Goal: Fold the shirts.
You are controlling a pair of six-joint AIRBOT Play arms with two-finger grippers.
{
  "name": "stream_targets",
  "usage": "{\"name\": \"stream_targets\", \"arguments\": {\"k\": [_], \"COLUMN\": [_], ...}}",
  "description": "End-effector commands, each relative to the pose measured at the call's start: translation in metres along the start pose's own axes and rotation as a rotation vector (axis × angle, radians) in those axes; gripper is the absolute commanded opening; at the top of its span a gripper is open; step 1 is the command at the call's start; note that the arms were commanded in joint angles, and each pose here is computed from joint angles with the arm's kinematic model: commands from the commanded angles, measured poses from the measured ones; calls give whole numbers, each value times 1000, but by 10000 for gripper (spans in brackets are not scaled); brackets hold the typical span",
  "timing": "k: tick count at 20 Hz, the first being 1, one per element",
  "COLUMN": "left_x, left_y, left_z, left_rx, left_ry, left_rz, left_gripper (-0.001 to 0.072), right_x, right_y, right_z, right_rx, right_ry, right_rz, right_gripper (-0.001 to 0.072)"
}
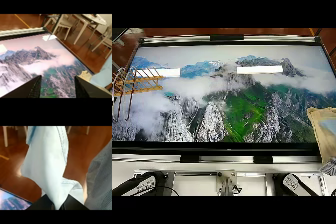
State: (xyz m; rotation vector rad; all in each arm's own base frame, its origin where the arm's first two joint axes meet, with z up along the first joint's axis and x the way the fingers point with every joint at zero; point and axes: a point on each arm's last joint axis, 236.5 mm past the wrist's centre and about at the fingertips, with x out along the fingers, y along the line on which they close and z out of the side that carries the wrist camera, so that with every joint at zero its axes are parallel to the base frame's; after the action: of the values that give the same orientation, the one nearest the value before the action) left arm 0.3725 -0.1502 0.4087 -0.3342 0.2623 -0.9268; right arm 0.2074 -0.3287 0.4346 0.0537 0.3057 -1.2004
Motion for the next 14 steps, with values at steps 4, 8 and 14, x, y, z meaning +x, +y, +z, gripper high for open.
{"name": "stream_targets", "arguments": {"k": [4,8,14], "left_x": [-1,0,-2], "left_y": [-6,-14,-26], "left_z": [-6,-11,-26], "left_rx": [-54,-75,-117], "left_ry": [29,51,118], "left_rz": [-17,-37,-73], "left_gripper": [519,519,518], "right_x": [33,56,72], "right_y": [-46,-77,-127], "right_z": [16,2,-1], "right_rx": [6,29,116], "right_ry": [-78,-32,-58], "right_rz": [-126,-199,-266], "right_gripper": [64,63,63]}}
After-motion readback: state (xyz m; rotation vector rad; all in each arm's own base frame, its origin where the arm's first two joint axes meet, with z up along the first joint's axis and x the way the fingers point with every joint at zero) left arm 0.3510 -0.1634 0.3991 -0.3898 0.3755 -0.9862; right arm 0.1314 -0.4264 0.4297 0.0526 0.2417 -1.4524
